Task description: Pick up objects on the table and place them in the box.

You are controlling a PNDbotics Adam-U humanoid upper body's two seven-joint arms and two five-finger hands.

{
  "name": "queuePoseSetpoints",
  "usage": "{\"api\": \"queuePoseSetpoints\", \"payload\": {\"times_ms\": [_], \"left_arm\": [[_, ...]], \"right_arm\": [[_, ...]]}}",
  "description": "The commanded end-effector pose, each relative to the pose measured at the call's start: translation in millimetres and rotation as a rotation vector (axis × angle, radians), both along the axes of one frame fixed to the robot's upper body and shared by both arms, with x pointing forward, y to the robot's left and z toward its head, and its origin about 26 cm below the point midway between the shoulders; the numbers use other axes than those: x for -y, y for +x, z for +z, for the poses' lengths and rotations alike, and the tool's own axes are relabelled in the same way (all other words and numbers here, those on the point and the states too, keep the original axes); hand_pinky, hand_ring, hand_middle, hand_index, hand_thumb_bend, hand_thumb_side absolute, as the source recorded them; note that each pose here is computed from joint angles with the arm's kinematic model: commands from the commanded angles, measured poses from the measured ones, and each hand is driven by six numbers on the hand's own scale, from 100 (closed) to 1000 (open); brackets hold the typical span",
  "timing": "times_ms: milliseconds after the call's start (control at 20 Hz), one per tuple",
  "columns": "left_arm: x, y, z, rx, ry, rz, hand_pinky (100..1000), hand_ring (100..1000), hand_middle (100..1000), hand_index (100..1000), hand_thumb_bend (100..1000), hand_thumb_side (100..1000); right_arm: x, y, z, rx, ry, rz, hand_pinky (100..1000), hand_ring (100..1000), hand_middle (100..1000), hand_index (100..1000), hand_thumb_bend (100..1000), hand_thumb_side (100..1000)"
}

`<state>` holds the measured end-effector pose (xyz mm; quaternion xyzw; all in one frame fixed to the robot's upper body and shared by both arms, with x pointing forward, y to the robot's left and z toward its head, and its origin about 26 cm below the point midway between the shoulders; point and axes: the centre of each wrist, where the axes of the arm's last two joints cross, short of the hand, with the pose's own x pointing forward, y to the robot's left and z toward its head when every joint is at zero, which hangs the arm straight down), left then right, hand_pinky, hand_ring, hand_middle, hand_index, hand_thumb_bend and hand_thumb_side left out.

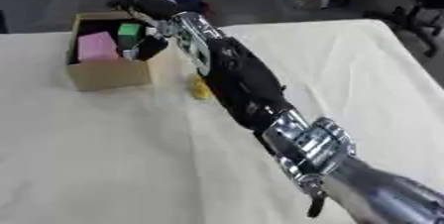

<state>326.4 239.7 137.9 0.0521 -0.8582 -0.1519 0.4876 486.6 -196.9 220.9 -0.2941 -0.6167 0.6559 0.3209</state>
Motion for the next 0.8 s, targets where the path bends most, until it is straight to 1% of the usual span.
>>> {"api": "queuePoseSetpoints", "payload": {"times_ms": [50, 150, 300, 450, 550, 600, 800], "left_arm": [[-9, -1.4, 3.5, 0.012, 0.021, 0.027, 730, 657, 614, 778, 502, 573], [-12, -2.3, 1.5, 0.006, 0.023, 0.039, 730, 657, 614, 778, 501, 573], [-15, -3.0, 0.4, 0.003, 0.025, 0.049, 730, 657, 614, 779, 500, 573], [-14, -3.0, 0.6, 0.004, 0.025, 0.047, 730, 657, 614, 779, 499, 574], [-13, -2.8, 1.1, 0.006, 0.024, 0.044, 730, 657, 614, 779, 498, 575], [-13, -2.7, 1.4, 0.007, 0.023, 0.044, 730, 657, 614, 779, 498, 575], [-12, -2.3, 2.1, 0.008, 0.02, 0.042, 730, 657, 614, 779, 496, 575]], "right_arm": [[19, -8.8, 24.4, -0.03, -0.074, -0.002, 828, 855, 897, 1000, 256, 349], [30, -12.0, 19.0, -0.092, -0.104, -0.033, 832, 861, 900, 1000, 258, 366], [40, -12.0, 5.5, -0.195, -0.142, -0.079, 835, 869, 904, 1000, 272, 386], [42, -9.0, -8.6, -0.255, -0.175, -0.116, 837, 876, 918, 1000, 282, 395], [42, -6.0, -19.5, -0.278, -0.19, -0.142, 837, 879, 931, 1000, 280, 404], [43, -4.6, -24.5, -0.283, -0.198, -0.158, 846, 896, 953, 1000, 304, 401], [44, 0.3, -40.8, -0.244, -0.269, -0.239, 855, 915, 960, 1000, 346, 407]]}}
